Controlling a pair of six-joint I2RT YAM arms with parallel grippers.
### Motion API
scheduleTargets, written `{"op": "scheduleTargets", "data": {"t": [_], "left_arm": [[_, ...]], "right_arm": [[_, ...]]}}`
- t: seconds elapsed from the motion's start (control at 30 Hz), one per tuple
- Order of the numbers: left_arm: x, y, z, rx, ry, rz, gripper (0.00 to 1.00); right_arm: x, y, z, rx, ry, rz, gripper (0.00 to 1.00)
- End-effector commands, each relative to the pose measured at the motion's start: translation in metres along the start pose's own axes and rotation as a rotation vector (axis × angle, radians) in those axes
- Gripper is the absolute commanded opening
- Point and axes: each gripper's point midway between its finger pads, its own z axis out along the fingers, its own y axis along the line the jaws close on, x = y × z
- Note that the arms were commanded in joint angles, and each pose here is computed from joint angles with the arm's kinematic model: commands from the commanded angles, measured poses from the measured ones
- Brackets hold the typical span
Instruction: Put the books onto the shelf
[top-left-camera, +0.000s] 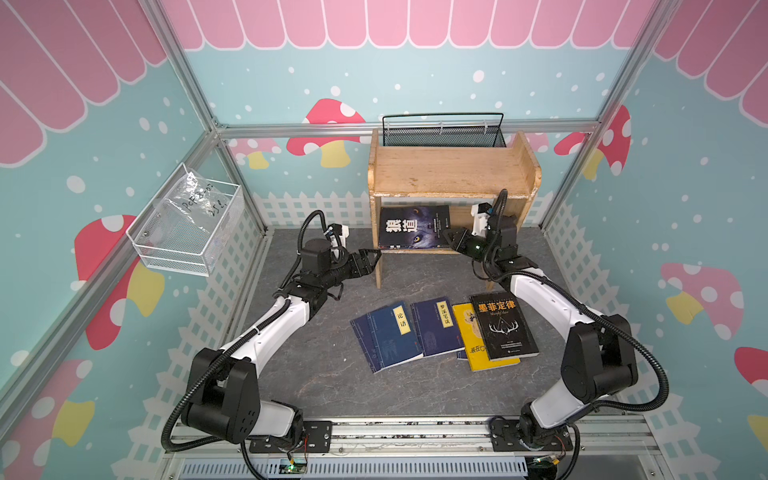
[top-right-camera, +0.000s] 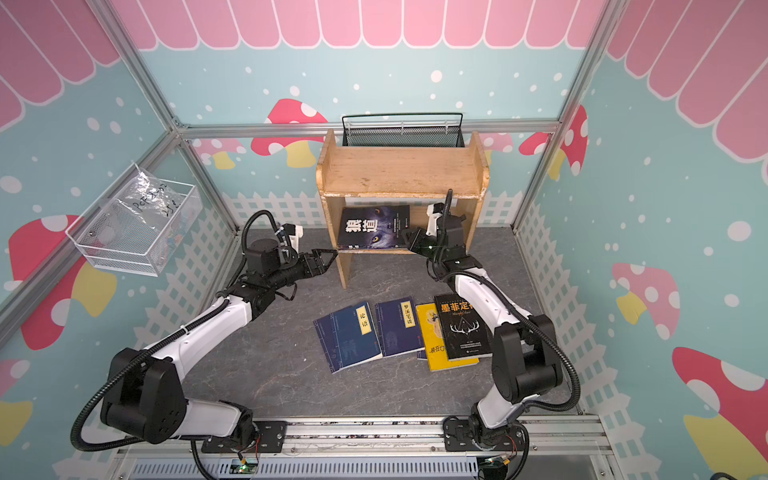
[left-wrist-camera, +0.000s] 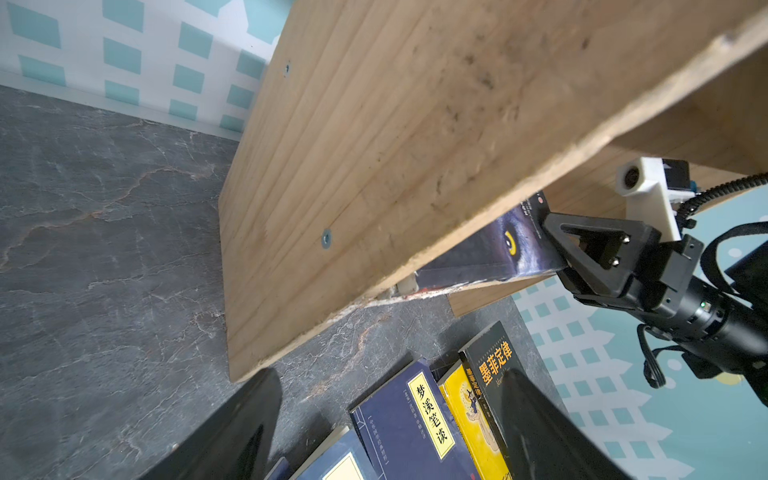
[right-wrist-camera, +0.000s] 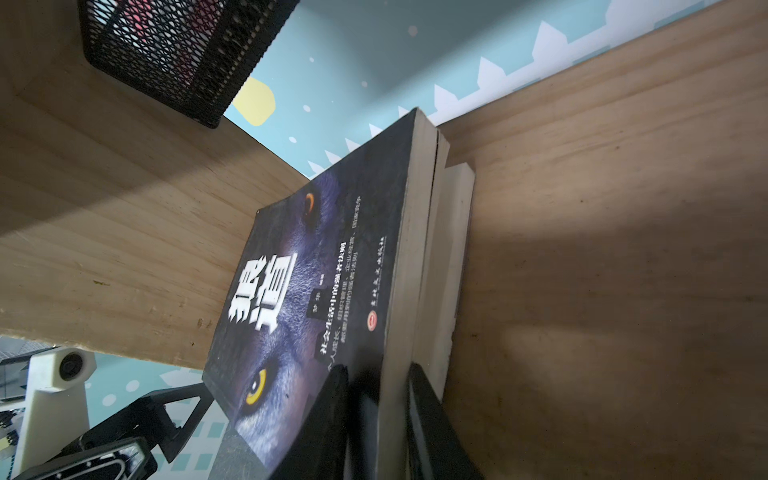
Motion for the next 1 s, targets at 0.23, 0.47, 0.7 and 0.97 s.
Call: {"op": "scheduleTargets", "data": {"t": [0.23, 0.47, 0.7, 0.97], "left_arm": [[-0.005, -0.002, 0.001, 0.004, -0.015, 0.026, 0.84], [-0.003, -0.001, 0.001, 0.004, -0.012, 0.019, 0.84], [-0.001, -0.001, 0.001, 0.007, -0.007, 0.012, 0.84], [-0.003, -0.007, 0.004, 0.045, -0.014, -0.007, 0.84]], "right_arm": [[-0.012, 0.024, 0.004, -0.005, -0.030, -0.109, 0.45], [-0.013, 0.017, -0.001, 0.060, -0.039, -0.120, 0.46], [-0.010, 0.017, -0.005, 0.081, -0.030, -0.132, 0.49], [-0.004, 0.023, -0.011, 0.077, -0.005, -0.128, 0.46]]}}
